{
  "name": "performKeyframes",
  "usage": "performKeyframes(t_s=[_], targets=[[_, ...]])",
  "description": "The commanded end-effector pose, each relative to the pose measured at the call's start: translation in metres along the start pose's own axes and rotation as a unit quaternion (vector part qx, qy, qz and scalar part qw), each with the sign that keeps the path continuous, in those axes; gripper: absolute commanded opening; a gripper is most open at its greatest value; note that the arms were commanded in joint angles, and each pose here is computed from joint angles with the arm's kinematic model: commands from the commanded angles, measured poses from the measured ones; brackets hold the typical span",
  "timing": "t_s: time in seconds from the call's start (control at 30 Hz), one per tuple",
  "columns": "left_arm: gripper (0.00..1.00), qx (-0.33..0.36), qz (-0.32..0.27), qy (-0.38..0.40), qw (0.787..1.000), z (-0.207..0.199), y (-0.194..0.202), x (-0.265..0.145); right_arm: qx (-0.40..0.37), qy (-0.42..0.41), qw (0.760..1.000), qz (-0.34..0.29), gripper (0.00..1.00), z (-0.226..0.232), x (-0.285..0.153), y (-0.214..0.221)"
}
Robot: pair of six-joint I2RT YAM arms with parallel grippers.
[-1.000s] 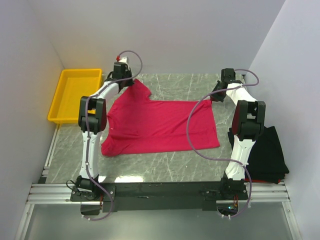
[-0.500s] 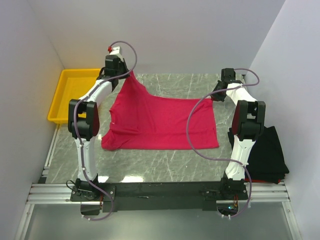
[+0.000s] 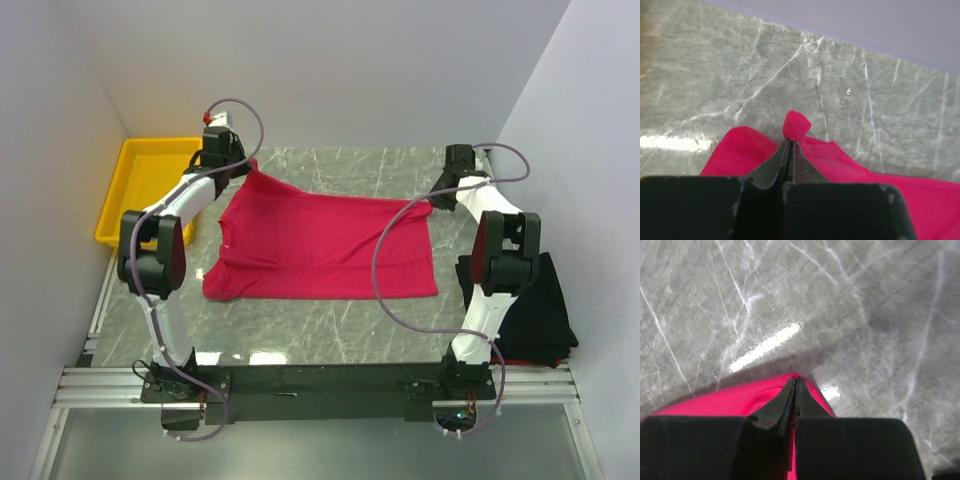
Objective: Fold and stack the t-shirts
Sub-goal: Fold the tshirt
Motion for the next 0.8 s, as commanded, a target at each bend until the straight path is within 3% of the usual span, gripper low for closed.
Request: performKeyframes(t_s=[0.0, 0.43, 0.77], targets=[[0.00, -0.041, -0.055, -0.009, 0.998, -0.010, -0.035, -0.041, 0.021, 0.006, 0.997, -0.068, 0.00, -0.003, -0.028, -0.024], [0.00, -0.136, -0.024, -0.107, 0.985, 0.029, 0.015, -0.110, 0.030, -0.015, 0.998, -0.057, 0.00, -0.006, -0.046, 0.003], [0.00, -0.179, -0.021, -0.103, 0.978, 0.037, 0.055, -0.153, 0.044, -0.024, 0.998, -0.040, 0.00, -0.015, -0.048, 0.031]])
Point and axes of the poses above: each gripper's point midway between its finger pads, its own x axis out along the fingers, its own z axis along the line the jaws close on, y = z × x, the point moved 4 cm from there along -x, back along the fingers, and after that the axes turned 2 degrees about -x, right-handed, at the moved point
